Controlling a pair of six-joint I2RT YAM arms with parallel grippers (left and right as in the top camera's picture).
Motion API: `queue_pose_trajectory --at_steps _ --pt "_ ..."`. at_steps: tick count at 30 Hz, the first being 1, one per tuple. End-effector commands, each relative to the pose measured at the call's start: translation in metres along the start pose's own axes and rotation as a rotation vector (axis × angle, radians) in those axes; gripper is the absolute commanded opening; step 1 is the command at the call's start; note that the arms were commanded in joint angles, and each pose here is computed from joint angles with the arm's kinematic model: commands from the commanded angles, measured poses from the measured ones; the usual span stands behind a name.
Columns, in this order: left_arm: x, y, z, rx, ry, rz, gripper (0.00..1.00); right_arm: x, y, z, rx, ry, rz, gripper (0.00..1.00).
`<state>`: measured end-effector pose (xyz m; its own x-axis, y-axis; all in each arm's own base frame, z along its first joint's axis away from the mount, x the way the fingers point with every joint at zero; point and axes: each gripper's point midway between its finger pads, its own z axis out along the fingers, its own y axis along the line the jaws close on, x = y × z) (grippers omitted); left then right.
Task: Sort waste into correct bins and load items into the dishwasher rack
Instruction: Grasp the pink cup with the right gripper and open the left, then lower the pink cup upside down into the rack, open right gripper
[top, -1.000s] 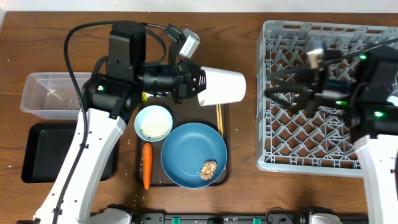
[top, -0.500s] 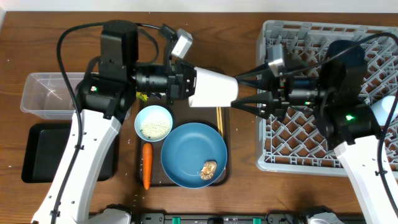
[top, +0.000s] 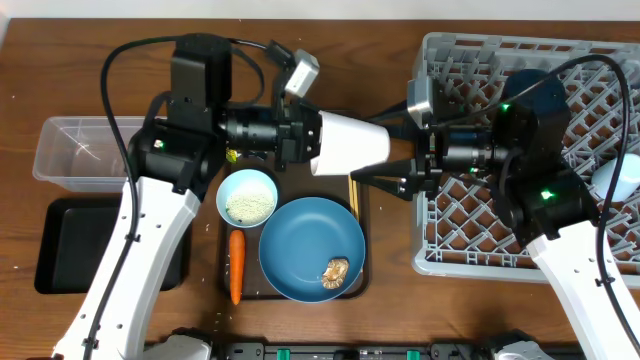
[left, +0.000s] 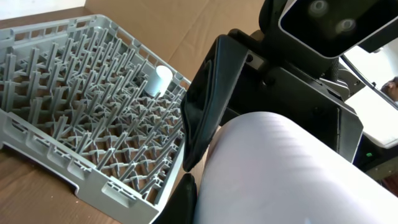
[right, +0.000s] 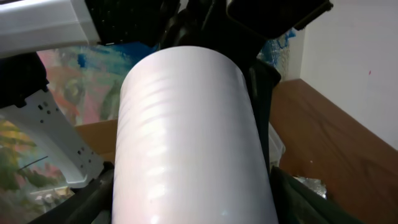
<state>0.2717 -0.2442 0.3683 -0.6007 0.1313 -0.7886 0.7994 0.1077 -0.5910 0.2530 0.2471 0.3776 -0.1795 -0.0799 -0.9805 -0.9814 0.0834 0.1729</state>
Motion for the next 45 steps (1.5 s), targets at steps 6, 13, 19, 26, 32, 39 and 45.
queue_pose_trajectory --at_steps 6,13,19,26,32,39,45 --pt "-0.002 -0.012 0.000 0.034 0.001 0.012 0.10 0.005 0.004 0.010 -0.002 0.019 0.017 0.45" --pt "-0.004 -0.012 0.000 0.032 -0.003 0.022 0.45 0.016 -0.028 -0.027 0.173 0.039 0.128 0.41" --pt "-0.008 0.003 -0.005 -0.049 -0.024 0.021 0.66 0.011 -0.046 -0.094 0.406 -0.002 0.184 0.42" --pt "-0.009 0.006 -0.009 -0.059 -0.031 0.018 0.66 0.045 -0.078 -0.195 0.844 -0.014 0.412 0.43" --pt "-0.009 0.006 -0.009 -0.059 -0.031 0.019 0.66 0.113 -0.091 -0.291 1.323 0.063 0.717 0.43" --pt "-0.009 0.006 -0.009 -0.059 -0.031 0.018 0.66 0.164 -0.083 -0.363 1.760 0.065 1.021 0.45" --pt "-0.009 0.006 -0.009 -0.058 -0.031 0.010 0.66 0.202 -0.081 -0.385 1.912 0.083 1.233 0.45"
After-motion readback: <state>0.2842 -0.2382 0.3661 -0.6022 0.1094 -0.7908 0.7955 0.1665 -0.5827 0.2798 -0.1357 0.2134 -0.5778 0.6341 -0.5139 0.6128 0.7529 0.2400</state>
